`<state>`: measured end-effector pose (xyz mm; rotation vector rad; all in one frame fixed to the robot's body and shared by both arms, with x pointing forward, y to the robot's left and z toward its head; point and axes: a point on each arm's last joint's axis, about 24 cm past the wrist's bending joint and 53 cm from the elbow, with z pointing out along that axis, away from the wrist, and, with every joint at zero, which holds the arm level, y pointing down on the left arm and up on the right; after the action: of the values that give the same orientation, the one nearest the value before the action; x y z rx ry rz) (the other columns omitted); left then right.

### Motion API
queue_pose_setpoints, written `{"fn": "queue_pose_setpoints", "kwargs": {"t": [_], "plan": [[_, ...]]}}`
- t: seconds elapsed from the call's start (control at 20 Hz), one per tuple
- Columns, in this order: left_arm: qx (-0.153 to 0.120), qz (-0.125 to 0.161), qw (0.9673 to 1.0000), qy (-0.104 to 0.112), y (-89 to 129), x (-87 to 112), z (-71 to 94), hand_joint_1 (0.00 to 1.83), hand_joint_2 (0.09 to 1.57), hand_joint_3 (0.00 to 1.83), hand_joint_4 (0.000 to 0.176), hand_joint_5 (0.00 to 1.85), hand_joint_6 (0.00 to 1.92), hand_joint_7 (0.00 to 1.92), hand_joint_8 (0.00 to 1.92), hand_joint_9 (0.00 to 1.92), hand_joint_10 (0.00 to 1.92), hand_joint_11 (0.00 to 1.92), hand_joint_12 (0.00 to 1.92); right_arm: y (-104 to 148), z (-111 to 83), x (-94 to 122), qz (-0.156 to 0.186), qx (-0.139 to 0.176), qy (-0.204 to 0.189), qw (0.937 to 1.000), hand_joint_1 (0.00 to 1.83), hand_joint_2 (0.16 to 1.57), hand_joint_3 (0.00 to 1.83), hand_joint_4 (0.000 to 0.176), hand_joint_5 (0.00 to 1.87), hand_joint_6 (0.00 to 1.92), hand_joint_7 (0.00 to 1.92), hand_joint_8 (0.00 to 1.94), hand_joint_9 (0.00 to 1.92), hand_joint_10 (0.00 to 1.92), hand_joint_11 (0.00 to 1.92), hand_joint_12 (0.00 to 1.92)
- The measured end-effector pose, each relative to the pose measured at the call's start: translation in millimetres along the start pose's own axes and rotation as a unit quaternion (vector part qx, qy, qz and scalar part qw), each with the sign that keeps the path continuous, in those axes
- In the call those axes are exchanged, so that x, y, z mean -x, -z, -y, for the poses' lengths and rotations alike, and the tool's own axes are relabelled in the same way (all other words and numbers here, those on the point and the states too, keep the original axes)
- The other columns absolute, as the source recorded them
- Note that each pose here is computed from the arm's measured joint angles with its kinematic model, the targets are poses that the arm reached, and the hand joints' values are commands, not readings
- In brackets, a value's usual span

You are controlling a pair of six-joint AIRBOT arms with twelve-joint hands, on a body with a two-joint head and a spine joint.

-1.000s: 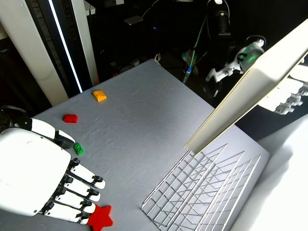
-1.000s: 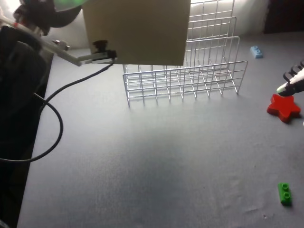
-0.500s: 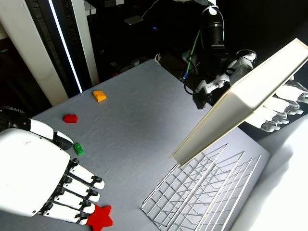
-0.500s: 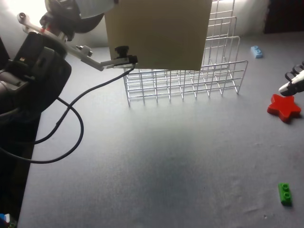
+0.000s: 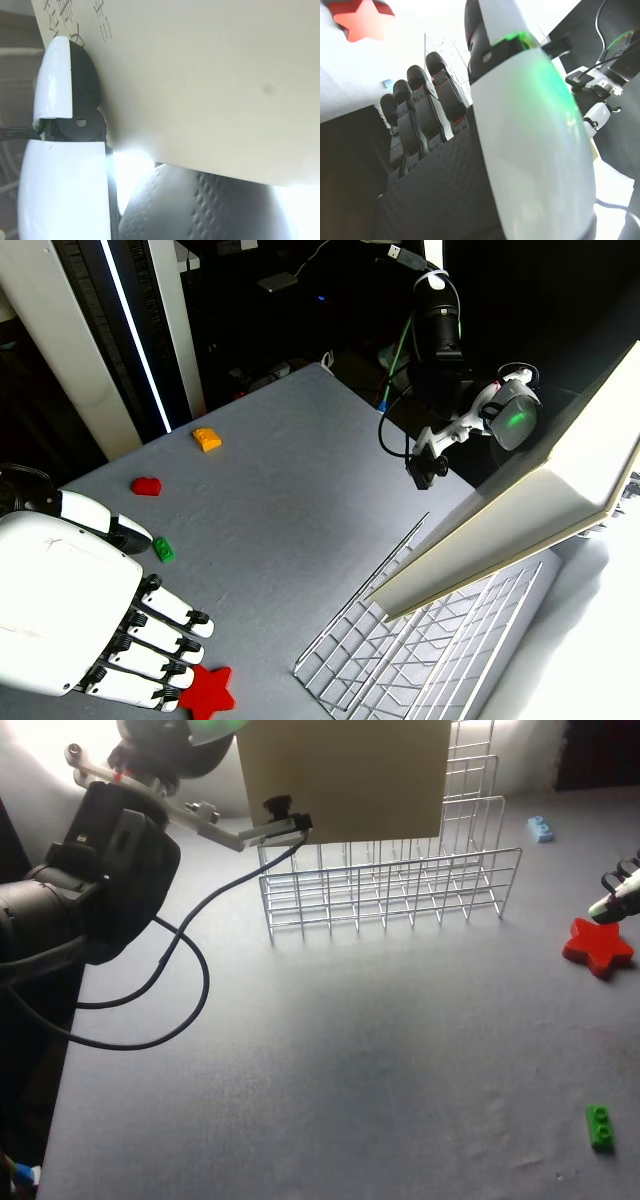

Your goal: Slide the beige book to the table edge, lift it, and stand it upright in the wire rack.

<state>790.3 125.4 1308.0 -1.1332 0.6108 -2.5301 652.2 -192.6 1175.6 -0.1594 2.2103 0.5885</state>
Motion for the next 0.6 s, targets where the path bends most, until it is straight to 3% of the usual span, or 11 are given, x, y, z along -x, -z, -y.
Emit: {"fn": "queue_pose_setpoints", "kwargs": {"t": [0.25, 0.5, 0.6], "plan": [[0.005, 0.004, 1.0000, 0.007, 5, 2.2, -10.9, 1.48, 1.17, 0.00, 0.000, 0.84, 1.07, 0.72, 1.30, 0.76, 1.34, 0.83, 1.55, 0, 0.1, 0, 0.000, 0.000, 0.000, 1.0000, 0.21, 1.20, 0.00, 0.000, 0.20, 0.00, 0.20, 0.00, 0.21, 0.00, 0.00, 0.57], [0.003, 0.006, 1.0000, -0.004, 4, 10.7, -19.2, 1.48, 1.19, 0.00, 0.000, 0.82, 1.12, 0.66, 1.39, 0.70, 1.41, 0.81, 1.58, 0, 0.3, 0, 0.000, 0.000, 0.000, 1.0000, 0.19, 1.20, 0.00, 0.000, 0.20, 0.00, 0.19, 0.00, 0.19, 0.00, 0.00, 0.57], [-0.001, 0.013, 0.9999, -0.011, 5, 18.4, -16.8, 1.48, 1.17, 0.00, 0.000, 0.83, 1.10, 0.71, 1.30, 0.75, 1.37, 0.85, 1.55, 0, 0.2, 0, 0.000, 0.000, 0.000, 1.0000, 0.17, 1.21, 0.00, 0.000, 0.20, 0.00, 0.19, 0.00, 0.19, 0.00, 0.00, 0.54]]}}
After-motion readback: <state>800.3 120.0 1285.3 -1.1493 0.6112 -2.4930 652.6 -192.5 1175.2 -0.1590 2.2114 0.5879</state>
